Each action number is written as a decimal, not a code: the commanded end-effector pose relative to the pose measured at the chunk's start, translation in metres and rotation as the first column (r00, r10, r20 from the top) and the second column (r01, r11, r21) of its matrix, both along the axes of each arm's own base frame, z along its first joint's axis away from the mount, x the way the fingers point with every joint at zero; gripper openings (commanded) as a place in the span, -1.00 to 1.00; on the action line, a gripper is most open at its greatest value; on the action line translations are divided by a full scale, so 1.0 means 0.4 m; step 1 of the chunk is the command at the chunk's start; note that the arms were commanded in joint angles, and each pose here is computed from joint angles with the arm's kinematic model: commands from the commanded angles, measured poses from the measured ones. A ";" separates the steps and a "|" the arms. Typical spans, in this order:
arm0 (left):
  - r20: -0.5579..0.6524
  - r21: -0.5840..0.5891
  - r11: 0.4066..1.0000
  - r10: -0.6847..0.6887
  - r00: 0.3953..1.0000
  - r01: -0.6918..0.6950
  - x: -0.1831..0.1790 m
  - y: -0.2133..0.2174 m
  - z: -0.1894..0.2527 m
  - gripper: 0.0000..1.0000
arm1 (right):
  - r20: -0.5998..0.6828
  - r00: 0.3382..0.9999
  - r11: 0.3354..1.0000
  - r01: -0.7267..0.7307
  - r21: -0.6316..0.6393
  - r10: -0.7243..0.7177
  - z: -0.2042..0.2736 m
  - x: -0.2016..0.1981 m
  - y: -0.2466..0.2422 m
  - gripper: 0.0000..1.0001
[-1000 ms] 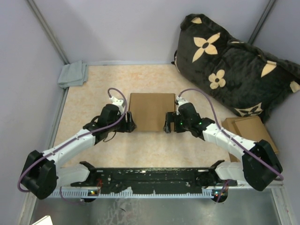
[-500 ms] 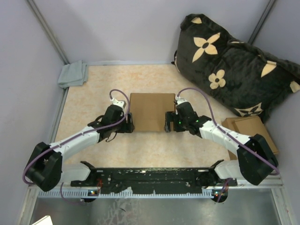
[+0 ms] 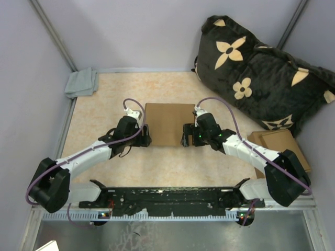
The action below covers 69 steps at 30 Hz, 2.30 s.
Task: Fold the paper box
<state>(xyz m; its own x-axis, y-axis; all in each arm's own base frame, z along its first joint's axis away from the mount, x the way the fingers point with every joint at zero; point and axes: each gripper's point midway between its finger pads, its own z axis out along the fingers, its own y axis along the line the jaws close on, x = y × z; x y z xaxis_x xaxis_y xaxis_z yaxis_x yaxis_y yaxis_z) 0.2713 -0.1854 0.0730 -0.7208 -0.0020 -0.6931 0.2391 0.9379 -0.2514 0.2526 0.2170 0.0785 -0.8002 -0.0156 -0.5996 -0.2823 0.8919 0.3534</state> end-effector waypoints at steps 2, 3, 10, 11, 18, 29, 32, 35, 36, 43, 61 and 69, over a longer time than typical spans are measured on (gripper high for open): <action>-0.015 -0.050 0.994 -0.098 0.995 0.097 0.001 -0.057 0.012 0.42 | 0.049 0.997 0.996 -0.056 0.071 0.052 0.047 0.006 0.043 0.77; -0.027 -0.058 0.992 -0.113 0.993 0.111 -0.005 -0.063 0.010 0.39 | 0.048 0.997 0.995 -0.062 0.079 0.059 0.050 0.004 0.047 0.75; -0.039 -0.098 0.986 -0.141 0.989 0.137 -0.035 -0.071 0.032 0.23 | 0.033 0.997 0.994 -0.073 0.084 0.071 0.053 -0.012 0.045 0.52; -0.039 -0.102 0.985 -0.141 0.989 0.136 -0.038 -0.070 0.037 0.22 | 0.032 0.997 0.994 -0.071 0.082 0.069 0.054 -0.013 0.042 0.48; -0.068 -0.107 0.987 -0.125 0.990 0.117 -0.058 -0.059 0.068 0.19 | 0.027 0.998 0.997 -0.050 0.063 0.049 0.066 -0.017 0.027 0.41; -0.107 -0.088 0.992 -0.104 0.989 0.095 -0.071 -0.045 0.088 0.19 | -0.019 0.999 0.998 -0.043 0.043 0.043 0.096 -0.037 0.014 0.37; -0.112 -0.082 0.992 -0.101 0.988 0.092 -0.073 -0.042 0.089 0.19 | -0.041 0.999 0.999 -0.034 0.038 0.036 0.098 -0.045 0.010 0.37; -0.120 -0.081 0.992 -0.102 0.988 0.093 -0.077 -0.041 0.086 0.19 | -0.050 0.998 0.999 -0.033 0.040 0.035 0.104 -0.051 0.009 0.37; -0.119 -0.082 0.992 -0.102 0.988 0.092 -0.077 -0.042 0.086 0.19 | -0.049 0.998 0.999 -0.033 0.042 0.035 0.105 -0.051 0.009 0.37; -0.129 -0.073 0.993 -0.100 0.987 0.091 -0.077 -0.039 0.071 0.19 | -0.051 0.998 0.999 -0.034 0.023 0.035 0.084 -0.045 0.008 0.38; -0.141 -0.082 0.992 -0.106 0.984 0.095 -0.079 -0.046 0.057 0.18 | -0.060 0.996 0.997 -0.056 0.055 0.059 0.071 -0.046 0.028 0.37; -0.148 -0.108 0.988 -0.127 0.981 0.111 -0.088 -0.057 0.070 0.16 | -0.063 0.996 0.998 -0.053 0.044 0.056 0.064 -0.045 0.024 0.34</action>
